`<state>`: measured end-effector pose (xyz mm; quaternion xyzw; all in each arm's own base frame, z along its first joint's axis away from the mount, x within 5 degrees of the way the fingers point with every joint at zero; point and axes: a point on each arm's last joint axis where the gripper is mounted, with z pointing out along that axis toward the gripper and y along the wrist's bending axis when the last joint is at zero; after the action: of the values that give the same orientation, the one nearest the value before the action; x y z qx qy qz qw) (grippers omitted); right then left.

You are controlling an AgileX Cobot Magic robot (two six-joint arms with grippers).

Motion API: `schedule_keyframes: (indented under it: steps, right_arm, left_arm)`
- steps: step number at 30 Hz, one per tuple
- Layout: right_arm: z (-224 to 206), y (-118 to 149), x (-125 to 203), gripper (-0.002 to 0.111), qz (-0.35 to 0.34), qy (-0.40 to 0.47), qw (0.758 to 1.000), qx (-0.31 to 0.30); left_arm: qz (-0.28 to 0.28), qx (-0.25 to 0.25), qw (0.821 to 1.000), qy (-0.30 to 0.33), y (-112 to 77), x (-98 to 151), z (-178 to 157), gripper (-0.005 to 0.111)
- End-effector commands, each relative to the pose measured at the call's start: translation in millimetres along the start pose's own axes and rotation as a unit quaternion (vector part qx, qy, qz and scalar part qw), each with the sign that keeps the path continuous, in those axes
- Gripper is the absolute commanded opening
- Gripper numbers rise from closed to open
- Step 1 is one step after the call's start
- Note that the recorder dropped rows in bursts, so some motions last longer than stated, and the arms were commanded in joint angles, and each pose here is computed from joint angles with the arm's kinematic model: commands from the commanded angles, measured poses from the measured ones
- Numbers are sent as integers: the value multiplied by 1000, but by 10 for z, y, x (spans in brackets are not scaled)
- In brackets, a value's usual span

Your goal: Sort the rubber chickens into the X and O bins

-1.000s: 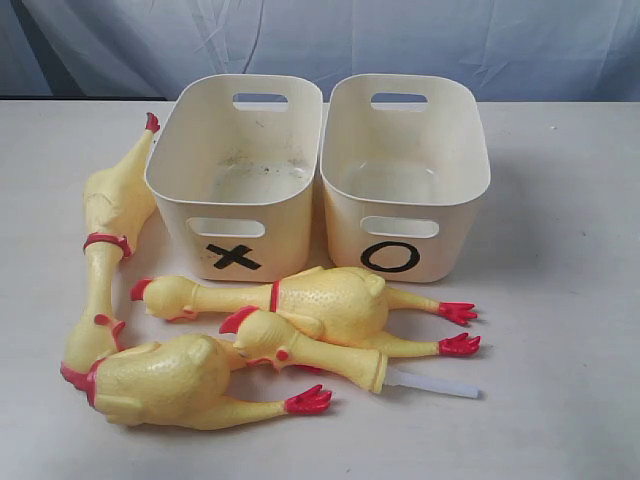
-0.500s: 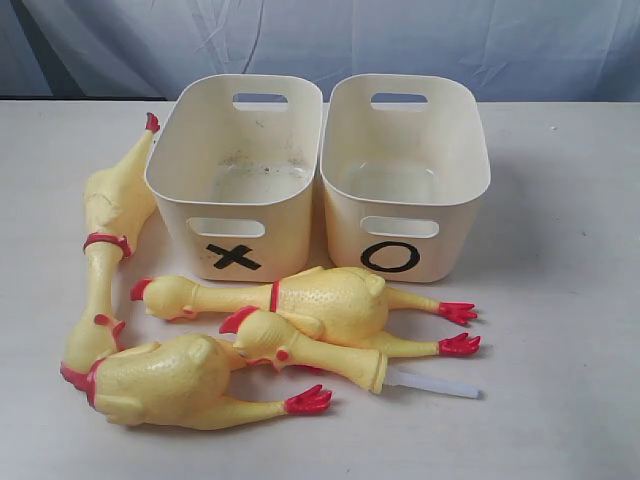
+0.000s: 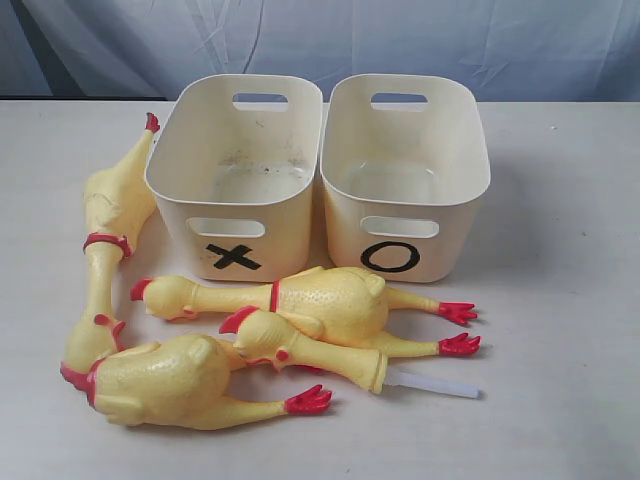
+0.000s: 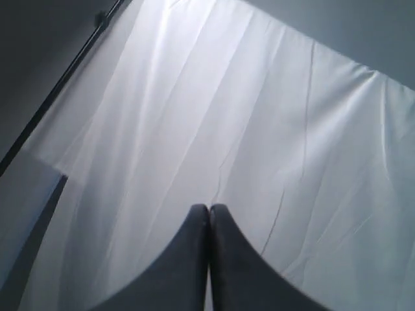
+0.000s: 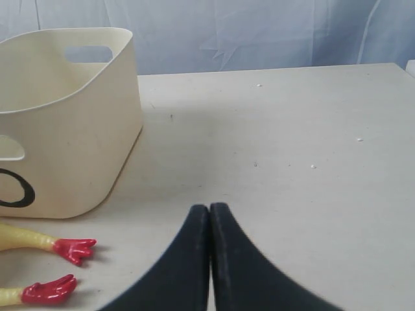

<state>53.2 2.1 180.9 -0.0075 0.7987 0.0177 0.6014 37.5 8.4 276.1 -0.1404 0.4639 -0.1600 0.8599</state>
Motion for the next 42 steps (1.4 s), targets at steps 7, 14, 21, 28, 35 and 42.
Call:
schedule_keyframes:
  steps: [7,14,21,28,35,42]
  right_arm:
    - [-1,0,2,0,-4,-4,1000,0]
    - [-1,2,3,0,-1,-3,1000,-2]
    - [-1,2,3,0,-1,-3,1000,-2]
    - [-1,2,3,0,-1,-3,1000,-2]
    - [-1,2,3,0,-1,-3,1000,-2]
    - [-1,2,3,0,-1,-3,1000,-2]
  left_arm:
    - [154,-58,939,304,-179,-201,300,0]
    - [35,116,812,571,-433,418,436,0]
    - [45,213,712,667,-396,847,522,0]
    - [122,242,641,718,-353,1190,517,0]
    - [222,332,572,717,-507,1428,399,2]
    - [258,349,590,681,-592,1515,439,36]
